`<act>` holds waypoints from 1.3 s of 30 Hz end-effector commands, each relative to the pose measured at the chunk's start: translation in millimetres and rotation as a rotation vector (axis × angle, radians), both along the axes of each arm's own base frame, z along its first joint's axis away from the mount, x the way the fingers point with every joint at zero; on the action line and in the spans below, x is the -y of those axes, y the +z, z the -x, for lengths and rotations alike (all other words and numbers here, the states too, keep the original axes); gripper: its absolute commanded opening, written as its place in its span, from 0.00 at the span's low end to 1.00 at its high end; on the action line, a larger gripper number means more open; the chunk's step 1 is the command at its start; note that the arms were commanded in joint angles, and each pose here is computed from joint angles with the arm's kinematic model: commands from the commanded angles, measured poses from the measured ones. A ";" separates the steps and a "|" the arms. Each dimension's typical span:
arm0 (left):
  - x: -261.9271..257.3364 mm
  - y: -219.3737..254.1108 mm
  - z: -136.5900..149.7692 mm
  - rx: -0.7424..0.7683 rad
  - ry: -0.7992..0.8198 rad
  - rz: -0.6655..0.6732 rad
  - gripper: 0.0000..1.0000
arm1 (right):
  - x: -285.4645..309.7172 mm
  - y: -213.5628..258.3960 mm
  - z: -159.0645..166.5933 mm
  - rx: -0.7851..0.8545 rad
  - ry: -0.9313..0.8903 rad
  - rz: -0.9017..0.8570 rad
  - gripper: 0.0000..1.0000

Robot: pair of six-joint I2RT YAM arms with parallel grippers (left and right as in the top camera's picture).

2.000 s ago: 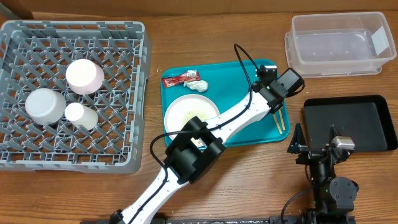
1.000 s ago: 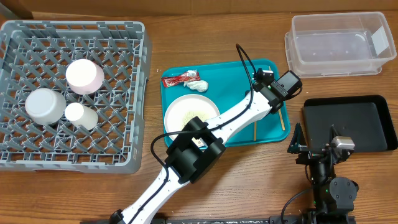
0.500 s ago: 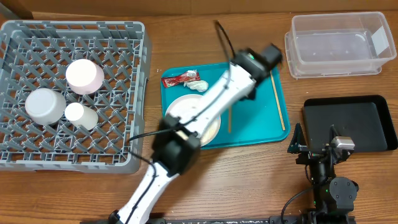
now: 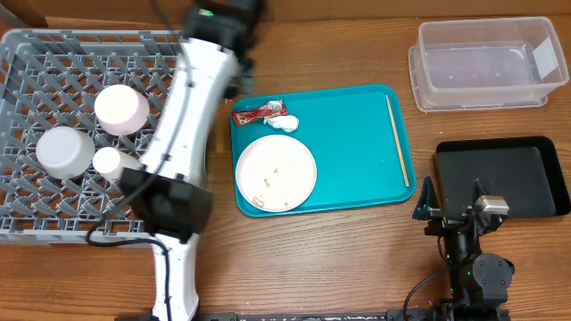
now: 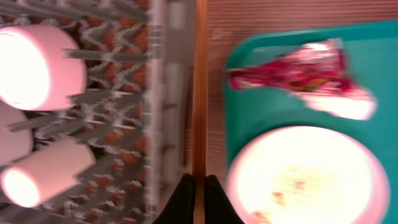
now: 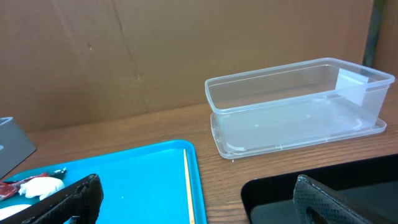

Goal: Sort waste into correct bins and load items into the dishwasher
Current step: 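Carry the chopstick into the dish rack and release it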

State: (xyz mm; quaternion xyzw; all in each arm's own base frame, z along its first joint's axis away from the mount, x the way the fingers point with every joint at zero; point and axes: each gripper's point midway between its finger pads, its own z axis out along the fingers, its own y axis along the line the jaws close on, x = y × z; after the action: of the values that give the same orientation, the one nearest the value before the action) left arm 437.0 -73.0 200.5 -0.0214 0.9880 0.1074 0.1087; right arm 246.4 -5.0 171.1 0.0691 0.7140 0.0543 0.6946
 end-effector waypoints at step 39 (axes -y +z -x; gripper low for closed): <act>-91.2 -64.8 -12.5 -0.102 -0.029 0.260 0.85 | 0.5 -1.7 0.0 0.005 -0.002 -0.004 1.00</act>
State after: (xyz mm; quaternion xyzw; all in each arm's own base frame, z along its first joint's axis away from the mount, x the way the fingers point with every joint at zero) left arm 452.3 22.3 130.6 0.0021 0.9985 -0.0035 0.0543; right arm 246.4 -5.0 171.0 0.0693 0.7141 0.0544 0.6945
